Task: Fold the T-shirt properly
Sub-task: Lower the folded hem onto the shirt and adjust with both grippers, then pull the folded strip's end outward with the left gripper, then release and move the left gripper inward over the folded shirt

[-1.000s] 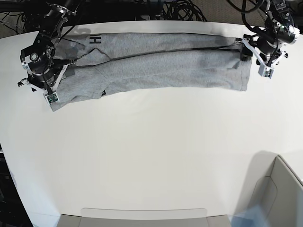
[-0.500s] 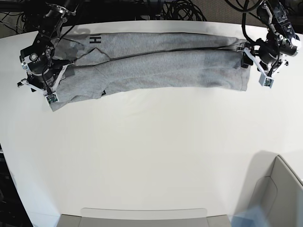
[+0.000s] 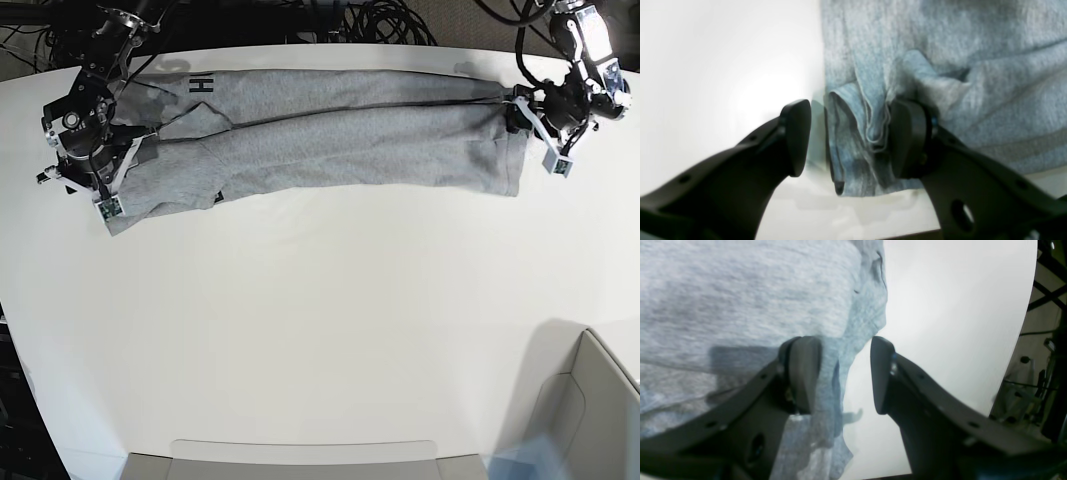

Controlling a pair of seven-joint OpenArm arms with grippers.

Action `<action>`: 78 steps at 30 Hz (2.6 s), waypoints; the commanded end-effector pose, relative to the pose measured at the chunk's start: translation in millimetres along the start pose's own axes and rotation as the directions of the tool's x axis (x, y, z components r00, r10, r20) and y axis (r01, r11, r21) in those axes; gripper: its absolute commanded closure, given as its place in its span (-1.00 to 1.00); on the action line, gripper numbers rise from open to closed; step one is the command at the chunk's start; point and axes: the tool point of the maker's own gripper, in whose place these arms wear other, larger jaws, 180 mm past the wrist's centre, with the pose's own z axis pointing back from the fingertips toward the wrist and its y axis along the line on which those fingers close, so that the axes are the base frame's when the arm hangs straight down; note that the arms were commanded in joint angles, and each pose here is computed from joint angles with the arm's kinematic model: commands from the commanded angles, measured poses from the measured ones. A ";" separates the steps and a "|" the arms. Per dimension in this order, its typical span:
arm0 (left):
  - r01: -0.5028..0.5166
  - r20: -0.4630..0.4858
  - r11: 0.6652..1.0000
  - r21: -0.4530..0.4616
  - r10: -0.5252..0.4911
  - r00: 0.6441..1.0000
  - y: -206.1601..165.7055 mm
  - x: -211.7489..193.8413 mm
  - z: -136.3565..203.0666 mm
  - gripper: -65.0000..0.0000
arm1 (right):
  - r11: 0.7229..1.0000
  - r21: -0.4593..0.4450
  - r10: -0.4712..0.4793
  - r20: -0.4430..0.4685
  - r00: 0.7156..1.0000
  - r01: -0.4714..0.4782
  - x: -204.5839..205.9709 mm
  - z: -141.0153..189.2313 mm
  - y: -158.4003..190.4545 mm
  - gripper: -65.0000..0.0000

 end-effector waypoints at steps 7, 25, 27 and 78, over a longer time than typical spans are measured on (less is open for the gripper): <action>0.012 -0.132 0.996 -0.088 -0.023 0.991 -26.7 -34.8 -31.7 -0.10 | 1.000 -0.016 0.019 0.029 0.999 -0.018 8.5 3.7 -6.7 0.19; -0.199 -0.148 0.980 -0.011 0.195 0.970 18.6 -67.9 -29.4 1.00 | 1.000 -0.019 0.012 0.027 1.000 -0.011 7.6 3.9 -8.3 0.19; -0.305 -0.123 0.952 0.018 0.305 0.944 41.3 -71.2 -28.4 1.00 | 1.000 -0.018 0.011 0.028 1.000 -0.010 7.7 3.9 -7.8 0.19; -0.026 0.191 0.997 0.078 0.010 0.982 -54.5 50.6 56.0 1.00 | 1.000 0.014 0.002 0.020 1.000 -0.002 9.9 -5.7 -1.2 0.19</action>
